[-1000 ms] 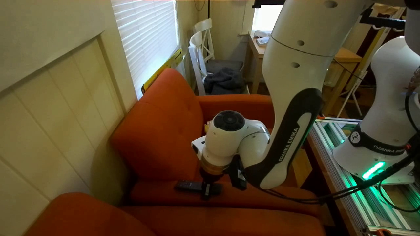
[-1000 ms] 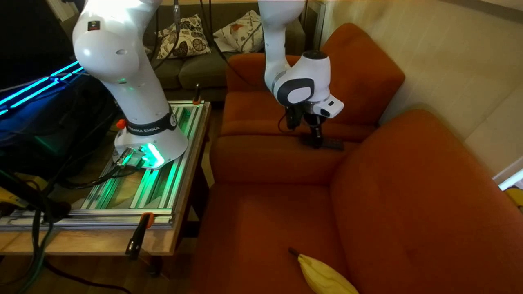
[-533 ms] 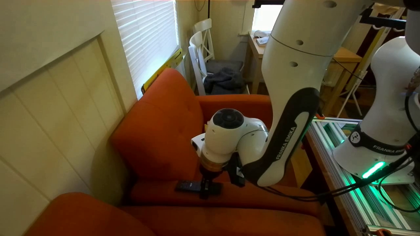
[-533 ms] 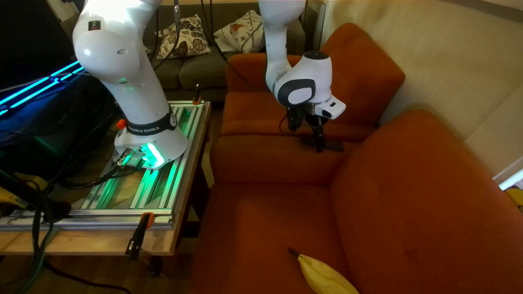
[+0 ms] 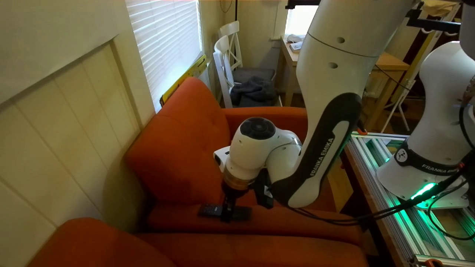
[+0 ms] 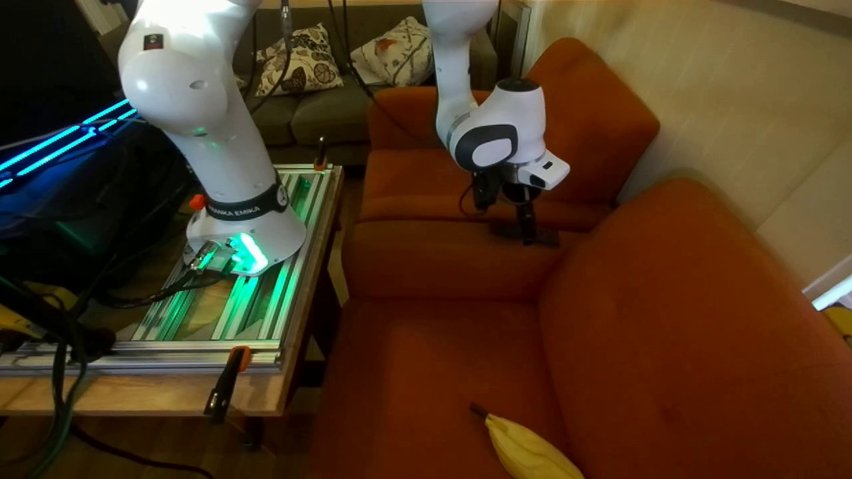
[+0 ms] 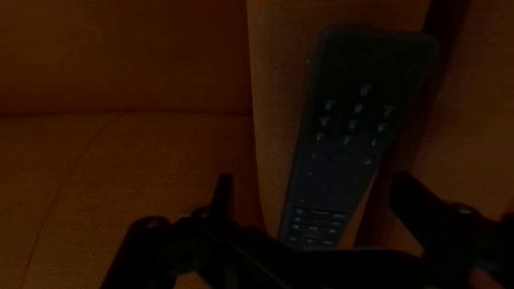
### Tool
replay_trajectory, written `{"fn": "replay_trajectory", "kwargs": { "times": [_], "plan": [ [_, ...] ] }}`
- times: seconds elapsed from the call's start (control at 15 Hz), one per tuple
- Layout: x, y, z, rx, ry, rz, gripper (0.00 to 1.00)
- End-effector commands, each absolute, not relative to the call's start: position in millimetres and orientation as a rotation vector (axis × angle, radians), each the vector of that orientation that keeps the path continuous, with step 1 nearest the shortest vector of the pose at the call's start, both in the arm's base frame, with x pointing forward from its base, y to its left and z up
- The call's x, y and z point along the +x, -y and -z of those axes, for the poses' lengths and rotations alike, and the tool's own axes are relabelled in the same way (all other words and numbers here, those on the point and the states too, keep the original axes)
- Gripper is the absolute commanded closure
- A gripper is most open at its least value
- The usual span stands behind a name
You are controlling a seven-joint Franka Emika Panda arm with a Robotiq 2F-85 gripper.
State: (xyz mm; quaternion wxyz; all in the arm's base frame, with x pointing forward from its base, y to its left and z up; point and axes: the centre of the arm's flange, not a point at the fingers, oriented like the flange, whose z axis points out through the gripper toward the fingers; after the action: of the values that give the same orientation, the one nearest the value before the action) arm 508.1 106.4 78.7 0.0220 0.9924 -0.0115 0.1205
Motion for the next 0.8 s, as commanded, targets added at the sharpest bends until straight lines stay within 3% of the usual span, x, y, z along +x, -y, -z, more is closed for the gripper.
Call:
{"fn": "replay_trajectory", "kwargs": {
  "times": [0.0,0.73],
  "plan": [
    [510.8,-105.1,-97.1,3.098,0.056,-0.444,0.0],
    [531.8,-96.6,-145.2,3.071,0.129,-0.555,0.0]
  ]
}}
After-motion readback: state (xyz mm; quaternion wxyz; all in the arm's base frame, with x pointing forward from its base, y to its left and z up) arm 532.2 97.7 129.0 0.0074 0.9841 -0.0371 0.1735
